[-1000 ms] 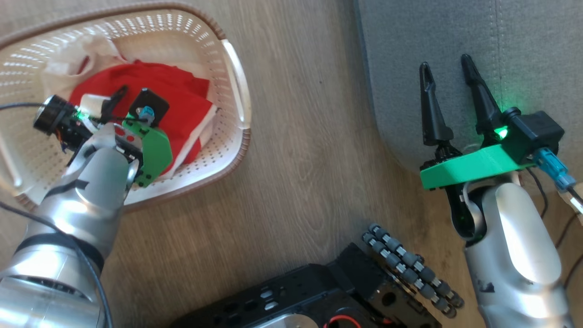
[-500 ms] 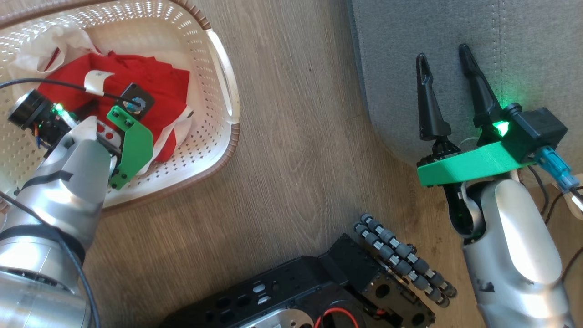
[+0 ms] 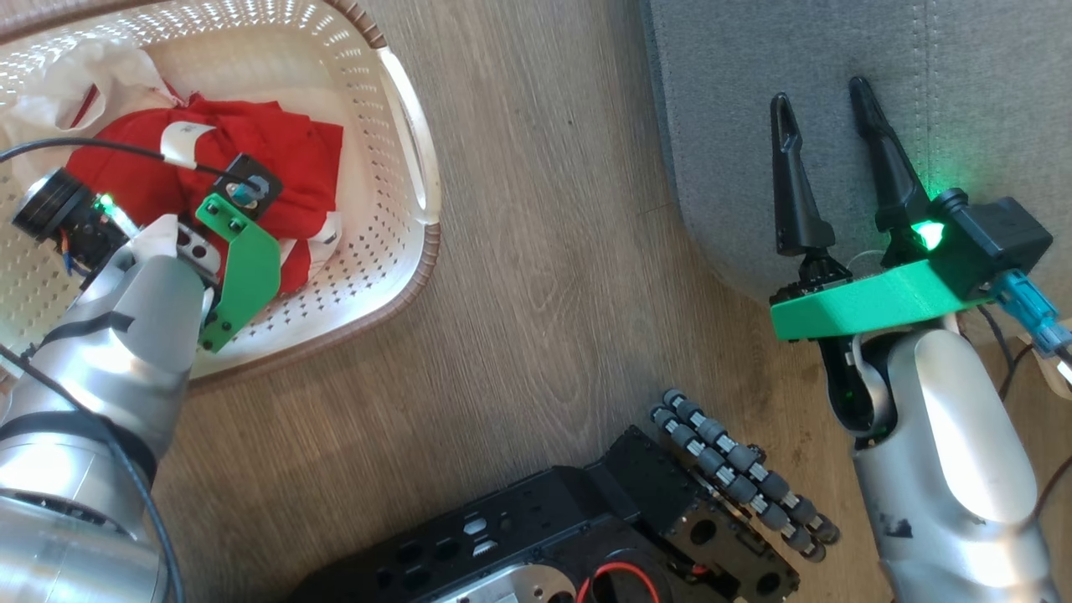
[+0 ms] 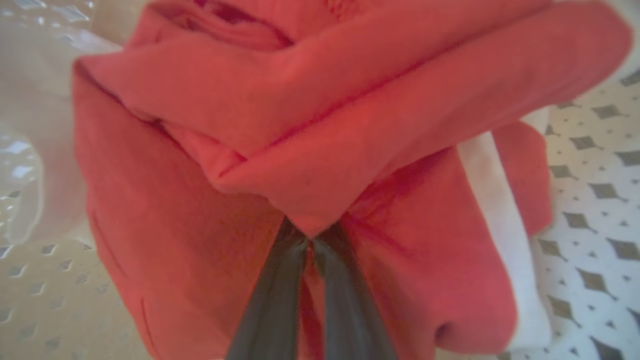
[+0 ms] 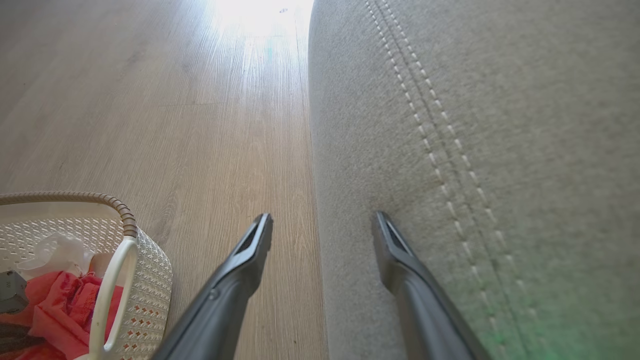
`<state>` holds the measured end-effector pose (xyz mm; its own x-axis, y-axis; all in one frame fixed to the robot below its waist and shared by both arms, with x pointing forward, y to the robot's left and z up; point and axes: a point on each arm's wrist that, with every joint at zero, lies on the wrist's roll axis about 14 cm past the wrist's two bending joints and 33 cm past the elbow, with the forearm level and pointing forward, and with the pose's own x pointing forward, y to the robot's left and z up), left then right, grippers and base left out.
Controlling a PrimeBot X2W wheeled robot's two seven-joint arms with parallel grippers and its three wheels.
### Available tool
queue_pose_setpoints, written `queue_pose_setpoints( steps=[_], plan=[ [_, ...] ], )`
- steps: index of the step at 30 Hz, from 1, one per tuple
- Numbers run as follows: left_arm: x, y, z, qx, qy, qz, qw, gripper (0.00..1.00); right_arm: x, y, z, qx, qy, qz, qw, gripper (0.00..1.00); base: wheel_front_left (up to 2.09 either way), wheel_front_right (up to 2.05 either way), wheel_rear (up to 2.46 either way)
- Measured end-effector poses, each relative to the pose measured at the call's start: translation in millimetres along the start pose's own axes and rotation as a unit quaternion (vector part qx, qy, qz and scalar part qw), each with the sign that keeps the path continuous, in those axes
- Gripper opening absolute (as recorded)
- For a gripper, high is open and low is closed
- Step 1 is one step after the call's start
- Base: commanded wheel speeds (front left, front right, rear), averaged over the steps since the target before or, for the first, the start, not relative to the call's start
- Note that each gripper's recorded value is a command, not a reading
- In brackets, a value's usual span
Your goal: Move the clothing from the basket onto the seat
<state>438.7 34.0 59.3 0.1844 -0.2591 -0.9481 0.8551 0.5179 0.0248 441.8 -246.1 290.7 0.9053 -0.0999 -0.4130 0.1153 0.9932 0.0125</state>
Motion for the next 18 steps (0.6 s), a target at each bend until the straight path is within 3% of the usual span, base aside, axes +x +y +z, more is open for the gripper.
queue_pose_setpoints(
  steps=[18],
  plan=[
    [-20.8, 24.2, 18.9, -0.052, -0.061, 0.045, 0.996, 0.00, 2.8, 12.9, 13.8, -0.001, -0.015, 0.022, 1.000, 1.00, 0.00, 0.00, 0.00]
  ],
)
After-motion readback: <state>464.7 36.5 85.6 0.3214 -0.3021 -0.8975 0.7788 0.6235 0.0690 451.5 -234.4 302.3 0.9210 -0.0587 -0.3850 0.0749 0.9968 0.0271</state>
